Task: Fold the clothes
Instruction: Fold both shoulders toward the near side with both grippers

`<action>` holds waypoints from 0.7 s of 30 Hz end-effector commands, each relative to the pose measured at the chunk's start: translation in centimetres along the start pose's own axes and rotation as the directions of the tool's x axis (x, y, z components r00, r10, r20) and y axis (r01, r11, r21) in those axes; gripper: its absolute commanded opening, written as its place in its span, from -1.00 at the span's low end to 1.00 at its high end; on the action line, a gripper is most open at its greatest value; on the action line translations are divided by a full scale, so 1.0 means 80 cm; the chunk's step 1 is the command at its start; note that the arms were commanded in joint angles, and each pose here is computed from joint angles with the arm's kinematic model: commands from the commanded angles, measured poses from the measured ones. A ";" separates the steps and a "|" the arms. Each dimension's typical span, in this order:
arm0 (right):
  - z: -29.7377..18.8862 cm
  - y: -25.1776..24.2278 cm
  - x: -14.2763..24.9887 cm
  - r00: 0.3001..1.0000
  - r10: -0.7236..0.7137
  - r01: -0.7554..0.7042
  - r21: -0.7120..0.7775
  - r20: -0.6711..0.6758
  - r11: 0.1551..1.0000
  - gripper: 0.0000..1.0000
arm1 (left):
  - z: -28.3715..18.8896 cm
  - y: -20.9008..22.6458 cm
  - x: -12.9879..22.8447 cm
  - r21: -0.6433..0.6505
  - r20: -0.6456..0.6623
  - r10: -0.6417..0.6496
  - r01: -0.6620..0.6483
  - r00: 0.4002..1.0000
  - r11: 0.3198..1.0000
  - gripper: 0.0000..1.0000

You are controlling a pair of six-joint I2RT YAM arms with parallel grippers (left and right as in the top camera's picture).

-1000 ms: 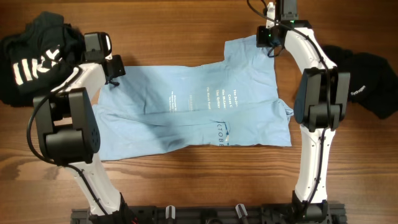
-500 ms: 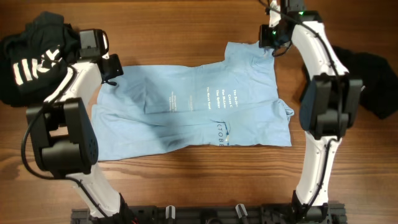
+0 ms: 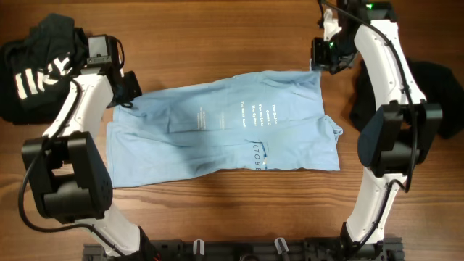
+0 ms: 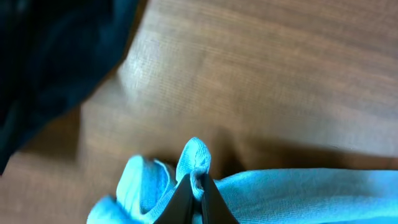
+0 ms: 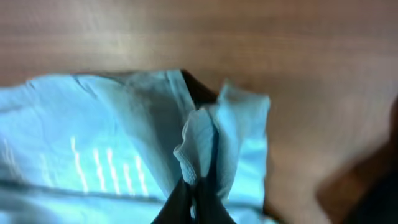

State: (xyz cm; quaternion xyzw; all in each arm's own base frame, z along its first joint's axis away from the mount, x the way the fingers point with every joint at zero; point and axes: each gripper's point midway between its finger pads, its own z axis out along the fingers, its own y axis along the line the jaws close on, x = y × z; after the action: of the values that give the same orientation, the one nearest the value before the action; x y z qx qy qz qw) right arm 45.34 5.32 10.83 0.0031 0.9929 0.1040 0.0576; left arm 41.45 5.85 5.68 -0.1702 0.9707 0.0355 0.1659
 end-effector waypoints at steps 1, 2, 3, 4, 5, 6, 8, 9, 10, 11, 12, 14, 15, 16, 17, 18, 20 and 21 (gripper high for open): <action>-0.026 -0.003 0.015 0.999 0.039 -0.040 -0.012 -0.012 0.999 -0.91 | -0.028 0.010 0.002 -0.013 0.009 -0.068 0.068 0.998 0.998 -0.92; -0.034 -0.004 0.020 0.999 0.046 -0.046 -0.011 -0.018 0.999 -0.91 | -0.034 0.012 0.006 -0.016 0.001 -0.083 0.083 0.997 0.996 -0.92; -0.041 -0.006 0.024 0.998 0.051 -0.051 -0.011 -0.020 0.999 -0.91 | -0.039 0.013 0.010 -0.017 -0.005 -0.098 0.098 0.995 0.995 -0.92; -0.048 -0.006 0.028 0.998 0.055 -0.055 -0.010 -0.021 0.998 -0.91 | -0.045 0.014 0.014 -0.021 -0.013 -0.120 0.120 0.993 0.993 -0.92; -0.053 -0.006 0.031 0.998 0.057 -0.058 -0.009 -0.023 0.998 -0.91 | -0.050 0.015 0.017 -0.023 -0.020 -0.134 0.134 0.991 0.991 -0.92; -0.058 -0.007 0.036 0.998 0.060 -0.060 -0.007 -0.027 0.998 -0.91 | -0.053 0.016 0.020 -0.027 -0.027 -0.143 0.143 0.989 0.989 -0.92; -0.067 -0.012 0.047 0.996 0.070 -0.070 0.013 -0.048 0.998 -0.91 | -0.057 0.019 0.031 -0.035 -0.056 -0.143 0.141 0.988 0.989 -0.92; -0.068 -0.014 0.052 0.996 0.073 -0.071 0.024 -0.061 0.997 -0.91 | -0.057 0.020 0.036 -0.041 -0.072 -0.142 0.139 0.987 0.989 -0.92; -0.070 -0.018 0.058 0.994 0.075 -0.072 0.044 -0.078 0.996 -0.92 | -0.058 0.021 0.040 -0.046 -0.086 -0.141 0.137 0.986 0.989 -0.92; -0.070 -0.022 0.064 0.992 0.079 -0.073 0.064 -0.095 0.995 -0.92 | -0.057 0.022 0.044 -0.052 -0.100 -0.139 0.135 0.985 0.990 -0.92; -0.070 -0.026 0.071 0.990 0.084 -0.075 0.084 -0.115 0.994 -0.92 | -0.058 0.022 0.047 -0.055 -0.108 -0.139 0.133 0.984 0.990 -0.92; -0.068 -0.029 0.077 0.987 0.092 -0.079 0.098 -0.135 0.992 -0.92 | -0.058 0.026 0.049 -0.069 -0.111 -0.138 0.130 0.984 0.989 -0.92; -0.067 -0.030 0.080 0.985 0.094 -0.080 0.098 -0.144 0.992 -0.91 | -0.058 0.029 0.049 -0.085 -0.108 -0.137 0.128 0.985 0.988 -0.92; -0.065 -0.031 0.084 0.983 0.099 -0.084 0.100 -0.157 0.991 -0.91 | -0.058 0.032 0.049 -0.098 -0.104 -0.137 0.126 0.985 0.987 -0.92; -0.064 -0.032 0.086 0.981 0.101 -0.085 0.101 -0.163 0.991 -0.91 | -0.058 0.035 0.048 -0.111 -0.101 -0.136 0.125 0.985 0.986 -0.92; -0.062 -0.033 0.088 0.980 0.105 -0.088 0.102 -0.171 0.991 -0.91 | -0.058 0.038 0.048 -0.125 -0.097 -0.136 0.123 0.986 0.984 -0.92; -0.059 -0.039 0.094 0.976 0.115 -0.094 0.120 -0.186 0.988 -0.91 | -0.059 0.042 0.047 -0.144 -0.090 -0.135 0.121 0.987 0.982 -0.92; -0.057 -0.043 0.096 0.974 0.120 -0.096 0.128 -0.193 0.987 -0.91 | -0.059 0.044 0.047 -0.153 -0.087 -0.134 0.119 0.987 0.981 -0.92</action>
State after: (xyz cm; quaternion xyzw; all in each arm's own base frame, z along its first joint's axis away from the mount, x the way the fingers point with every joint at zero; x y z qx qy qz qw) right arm 37.95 2.43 13.91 0.0367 0.9960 0.0710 -0.0400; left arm 35.81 5.97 8.40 -0.2302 0.9664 0.0544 0.1002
